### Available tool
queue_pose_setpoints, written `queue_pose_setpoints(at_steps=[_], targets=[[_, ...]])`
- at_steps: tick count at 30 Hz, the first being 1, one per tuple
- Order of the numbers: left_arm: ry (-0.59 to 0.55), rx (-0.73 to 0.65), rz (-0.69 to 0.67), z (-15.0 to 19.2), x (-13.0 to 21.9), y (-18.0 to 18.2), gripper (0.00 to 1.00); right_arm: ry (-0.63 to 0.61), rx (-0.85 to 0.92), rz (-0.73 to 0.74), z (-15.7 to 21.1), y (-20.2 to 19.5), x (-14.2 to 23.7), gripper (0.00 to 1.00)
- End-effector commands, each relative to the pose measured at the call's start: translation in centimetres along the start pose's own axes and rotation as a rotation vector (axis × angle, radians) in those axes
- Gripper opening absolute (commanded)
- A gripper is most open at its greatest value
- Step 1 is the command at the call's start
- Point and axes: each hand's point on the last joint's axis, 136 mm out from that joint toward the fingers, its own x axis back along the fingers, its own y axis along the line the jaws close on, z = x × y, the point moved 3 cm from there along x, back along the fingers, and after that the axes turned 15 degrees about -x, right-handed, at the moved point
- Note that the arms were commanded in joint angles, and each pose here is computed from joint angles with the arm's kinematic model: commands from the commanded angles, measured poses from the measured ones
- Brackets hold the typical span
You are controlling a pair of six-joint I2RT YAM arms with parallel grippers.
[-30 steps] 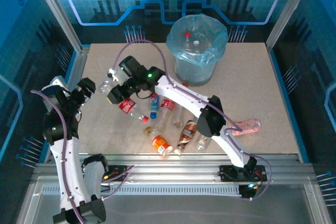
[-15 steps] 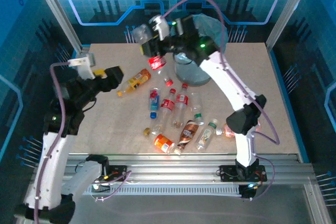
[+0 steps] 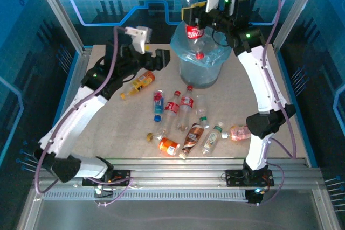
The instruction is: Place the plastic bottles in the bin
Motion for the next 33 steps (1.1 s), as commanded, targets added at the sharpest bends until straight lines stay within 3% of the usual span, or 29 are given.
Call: queue_pose_setpoints(at_steps=[1, 8, 19, 33], targets=[[-0.06, -0.059, 0.047, -1.9, -1.5, -0.9, 0.93, -0.122, 0.054, 0.027, -2.8, -1.8, -0.5, 0.52], [-0.049, -0.083, 0.065, -2.4, -5.1, -1.0, 0.94, -0.147, 0.002, -0.004, -3.1, -6.0, -3.5, 0.51], [0.027, -0.087, 0.059, -0.9, -9.3, -0.7, 0.94, -0.081, 0.026, -0.027, 1.4, -9.7, -8.3, 0.58], [0.064, -0.081, 0.048, 0.3, -11.0, -0.5, 0.94, -0.104, 0.019, -0.005, 2.2, -10.5, -8.3, 0.71]])
